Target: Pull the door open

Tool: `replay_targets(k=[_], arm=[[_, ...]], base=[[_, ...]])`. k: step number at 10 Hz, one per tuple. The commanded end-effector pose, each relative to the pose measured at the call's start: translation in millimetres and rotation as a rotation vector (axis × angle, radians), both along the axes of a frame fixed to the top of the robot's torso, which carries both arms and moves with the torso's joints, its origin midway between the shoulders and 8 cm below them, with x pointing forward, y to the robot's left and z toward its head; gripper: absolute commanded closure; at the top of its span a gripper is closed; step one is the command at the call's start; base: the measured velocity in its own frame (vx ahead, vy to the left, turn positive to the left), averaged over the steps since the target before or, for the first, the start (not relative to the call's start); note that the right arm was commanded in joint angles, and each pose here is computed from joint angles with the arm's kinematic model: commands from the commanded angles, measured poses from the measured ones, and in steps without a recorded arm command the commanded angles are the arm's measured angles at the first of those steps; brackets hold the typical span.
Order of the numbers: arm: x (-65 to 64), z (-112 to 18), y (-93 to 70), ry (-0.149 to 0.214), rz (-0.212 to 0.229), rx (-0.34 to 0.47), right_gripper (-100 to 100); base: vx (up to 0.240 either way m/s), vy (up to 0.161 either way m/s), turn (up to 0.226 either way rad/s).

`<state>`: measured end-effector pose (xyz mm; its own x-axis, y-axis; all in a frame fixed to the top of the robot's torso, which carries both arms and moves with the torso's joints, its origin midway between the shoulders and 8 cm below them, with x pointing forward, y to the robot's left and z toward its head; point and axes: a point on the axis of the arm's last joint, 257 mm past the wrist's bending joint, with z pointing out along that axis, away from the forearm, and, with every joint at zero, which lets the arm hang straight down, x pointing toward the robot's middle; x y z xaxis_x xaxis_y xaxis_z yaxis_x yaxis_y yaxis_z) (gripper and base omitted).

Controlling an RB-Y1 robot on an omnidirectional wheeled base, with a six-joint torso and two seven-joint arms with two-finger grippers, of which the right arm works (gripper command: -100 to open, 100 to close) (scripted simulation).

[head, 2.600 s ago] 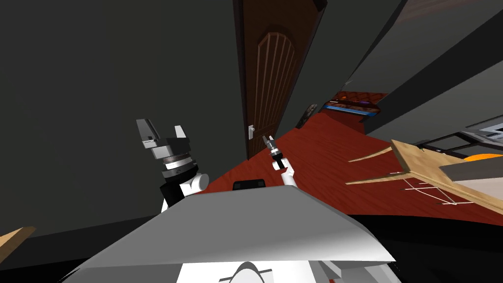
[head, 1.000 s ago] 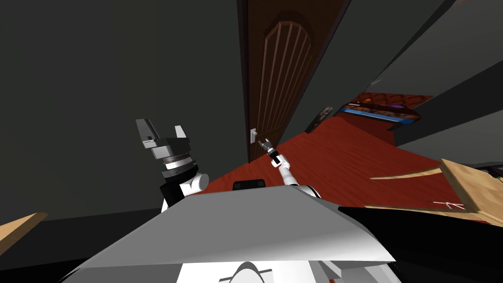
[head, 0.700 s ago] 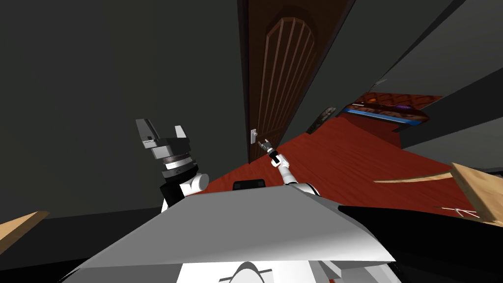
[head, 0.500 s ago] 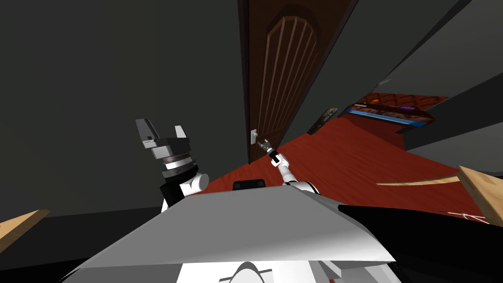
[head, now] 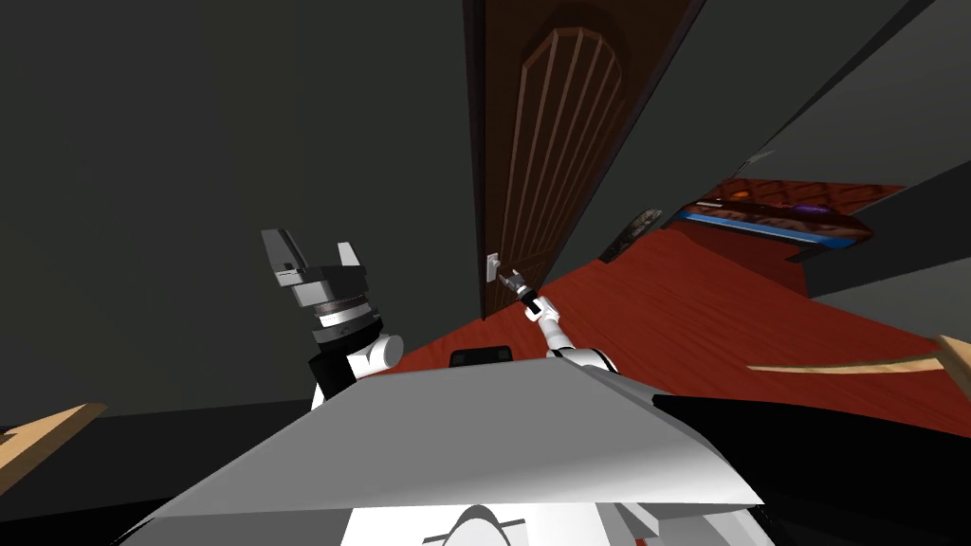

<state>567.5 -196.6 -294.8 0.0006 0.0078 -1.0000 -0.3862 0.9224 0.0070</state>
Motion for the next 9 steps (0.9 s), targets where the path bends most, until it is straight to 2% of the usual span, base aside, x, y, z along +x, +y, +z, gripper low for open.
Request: replay_targets(k=[1,4,6,7,8,9], arm=[[-0.6,-0.6,-7.3,0.000,-0.007,-0.001,-100],[-1.5,-1.5,-34.3,0.000,-0.035,0.000,-100],[-2.0,-1.4,-44.3,0.000,-0.046,0.001,-100],[-2.1,-1.5,-39.9,0.000,-0.041,0.000,-100],[-2.1,-1.5,-39.9,0.000,-0.041,0.000,100],[-2.1,-1.5,-39.9,0.000,-0.041,0.000,100]], base=[[0.163,0.105,0.037],[0.165,0.137,0.093],[0.169,0.082,0.050],[0.077,0.021,0.012],[-0.010,-0.002,-0.017],[-0.020,-0.020,-0.012]])
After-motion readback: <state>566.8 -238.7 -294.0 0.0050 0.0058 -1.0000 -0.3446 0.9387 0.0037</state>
